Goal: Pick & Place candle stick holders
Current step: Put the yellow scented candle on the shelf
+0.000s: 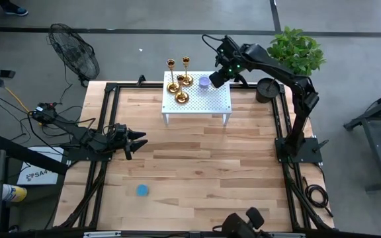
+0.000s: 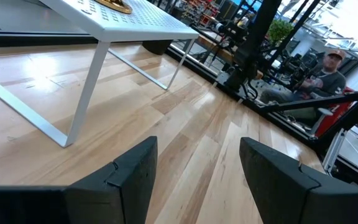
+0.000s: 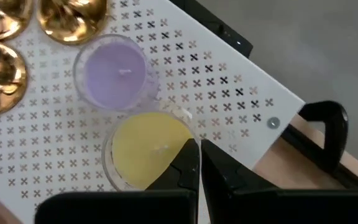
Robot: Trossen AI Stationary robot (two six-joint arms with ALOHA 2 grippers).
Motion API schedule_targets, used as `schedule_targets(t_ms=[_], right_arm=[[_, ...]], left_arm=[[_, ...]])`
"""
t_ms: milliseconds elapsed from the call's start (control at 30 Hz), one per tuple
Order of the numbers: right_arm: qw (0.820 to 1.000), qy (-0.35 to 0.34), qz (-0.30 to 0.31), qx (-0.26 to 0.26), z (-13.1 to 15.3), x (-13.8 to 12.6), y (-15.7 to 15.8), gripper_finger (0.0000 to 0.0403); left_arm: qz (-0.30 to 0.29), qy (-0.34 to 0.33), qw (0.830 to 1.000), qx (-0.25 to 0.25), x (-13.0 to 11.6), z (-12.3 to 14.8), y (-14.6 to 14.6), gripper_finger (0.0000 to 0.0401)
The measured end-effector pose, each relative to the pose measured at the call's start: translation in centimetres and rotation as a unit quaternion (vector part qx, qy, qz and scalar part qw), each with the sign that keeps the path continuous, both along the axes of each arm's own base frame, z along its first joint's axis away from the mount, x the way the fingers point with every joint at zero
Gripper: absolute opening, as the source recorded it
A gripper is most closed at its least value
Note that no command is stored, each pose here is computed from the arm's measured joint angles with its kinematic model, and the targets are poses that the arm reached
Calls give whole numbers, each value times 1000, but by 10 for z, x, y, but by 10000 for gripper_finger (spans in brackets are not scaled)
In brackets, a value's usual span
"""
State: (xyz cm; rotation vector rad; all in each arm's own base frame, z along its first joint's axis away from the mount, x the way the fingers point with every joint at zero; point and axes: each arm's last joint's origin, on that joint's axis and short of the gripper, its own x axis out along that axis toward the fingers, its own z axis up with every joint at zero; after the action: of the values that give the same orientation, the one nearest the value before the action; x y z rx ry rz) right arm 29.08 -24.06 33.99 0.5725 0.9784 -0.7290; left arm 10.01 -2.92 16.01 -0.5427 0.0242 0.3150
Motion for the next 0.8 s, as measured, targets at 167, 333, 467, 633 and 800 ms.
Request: schedule_targets(t_ms=[167, 333, 467, 633, 800], right_arm=[[1000, 10, -22, 5, -1, 0, 2, 0], [999, 6, -43, 14, -1, -1, 3, 0], [999, 8, -44, 17, -4, 2, 3, 0], [999, 6, -43, 16, -4, 3, 4, 0], [999, 10, -47, 12, -4, 2, 3, 0]], left_arm=[[0, 0, 1000, 0, 0, 0, 0, 225], [0, 0, 1000, 0, 0, 0, 0, 225], [0, 0, 1000, 0, 0, 0, 0, 225], [0, 0, 1000, 0, 0, 0, 0, 225], [0, 0, 1000, 0, 0, 0, 0, 225]])
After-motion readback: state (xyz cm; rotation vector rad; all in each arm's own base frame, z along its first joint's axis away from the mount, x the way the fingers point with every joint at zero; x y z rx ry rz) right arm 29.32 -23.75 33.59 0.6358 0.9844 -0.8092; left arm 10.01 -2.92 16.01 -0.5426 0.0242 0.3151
